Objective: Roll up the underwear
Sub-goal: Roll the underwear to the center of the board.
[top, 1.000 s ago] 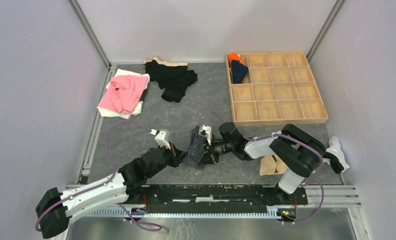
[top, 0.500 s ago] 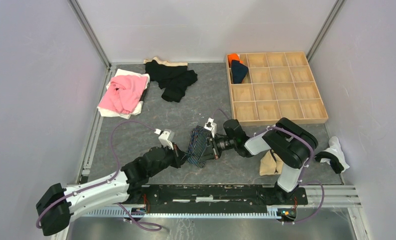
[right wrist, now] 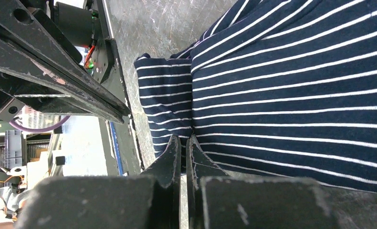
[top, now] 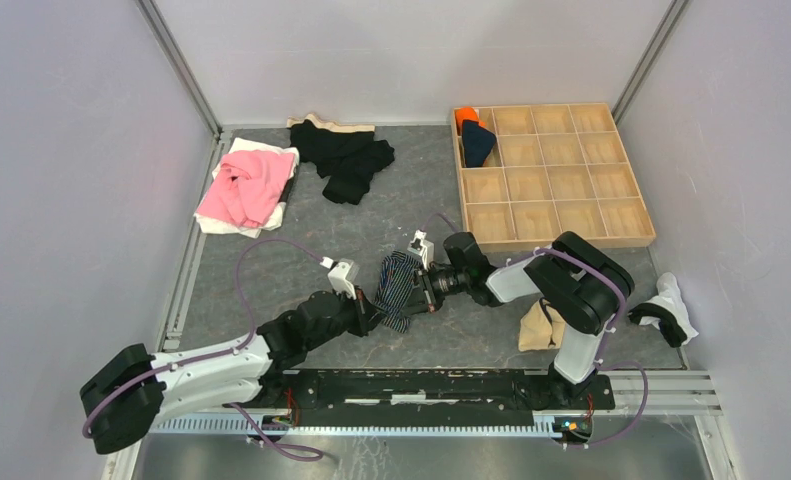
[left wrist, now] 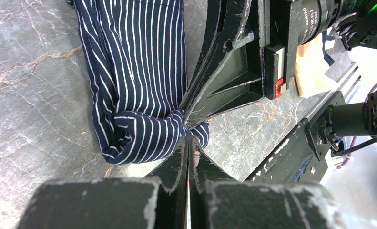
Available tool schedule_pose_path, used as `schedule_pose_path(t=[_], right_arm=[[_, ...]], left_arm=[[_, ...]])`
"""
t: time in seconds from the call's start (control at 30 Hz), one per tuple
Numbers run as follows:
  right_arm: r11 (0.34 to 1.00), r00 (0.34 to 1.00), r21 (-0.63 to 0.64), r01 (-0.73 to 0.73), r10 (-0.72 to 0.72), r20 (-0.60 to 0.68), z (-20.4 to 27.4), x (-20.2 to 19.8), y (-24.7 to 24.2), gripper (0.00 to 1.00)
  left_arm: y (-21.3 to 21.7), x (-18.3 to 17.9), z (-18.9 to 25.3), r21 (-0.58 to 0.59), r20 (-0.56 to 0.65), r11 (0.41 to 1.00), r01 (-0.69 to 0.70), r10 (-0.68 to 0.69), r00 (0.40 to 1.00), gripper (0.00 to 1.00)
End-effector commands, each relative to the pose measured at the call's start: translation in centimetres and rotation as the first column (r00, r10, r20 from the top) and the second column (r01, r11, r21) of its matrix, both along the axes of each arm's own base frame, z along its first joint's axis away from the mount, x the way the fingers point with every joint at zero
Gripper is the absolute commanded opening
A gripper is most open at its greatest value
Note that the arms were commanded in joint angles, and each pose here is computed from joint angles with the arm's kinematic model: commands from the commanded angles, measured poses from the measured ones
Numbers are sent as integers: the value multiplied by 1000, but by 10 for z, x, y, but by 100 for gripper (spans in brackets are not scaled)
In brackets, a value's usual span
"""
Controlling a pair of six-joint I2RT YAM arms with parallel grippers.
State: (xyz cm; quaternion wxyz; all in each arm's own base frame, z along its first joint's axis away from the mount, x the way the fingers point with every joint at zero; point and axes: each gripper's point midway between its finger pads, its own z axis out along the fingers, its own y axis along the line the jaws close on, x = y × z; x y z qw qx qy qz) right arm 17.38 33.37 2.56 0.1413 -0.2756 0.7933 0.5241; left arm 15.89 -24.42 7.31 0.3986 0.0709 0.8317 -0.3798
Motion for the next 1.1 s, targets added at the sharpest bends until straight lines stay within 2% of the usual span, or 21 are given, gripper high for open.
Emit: schedule_pose_path(t=[0.0, 0.33, 0.63, 0.87, 1.07], right_arm=[[994, 999, -103, 45, -43, 20, -25, 9, -10, 0], [991, 999, -124, 39, -36, 26, -28, 10, -11, 0], [989, 999, -144, 37, -32, 35, -30, 12, -13, 2], [988, 998, -150, 38, -31, 53, -28, 15, -12, 13], [988, 994, -142, 54, -39, 107, -16, 23, -11, 32]], left_arm=[[-8, 8, 9, -40, 56, 999, 2, 0, 998, 2], [-8, 25, -7, -33, 20, 994, -102, 103, 995, 2], [13, 34, -29, 6, -5, 973, -232, 233, 973, 2], [24, 32, -51, 61, -24, 963, -263, 265, 964, 2], [34, 28, -67, 96, -43, 955, -282, 287, 957, 2]])
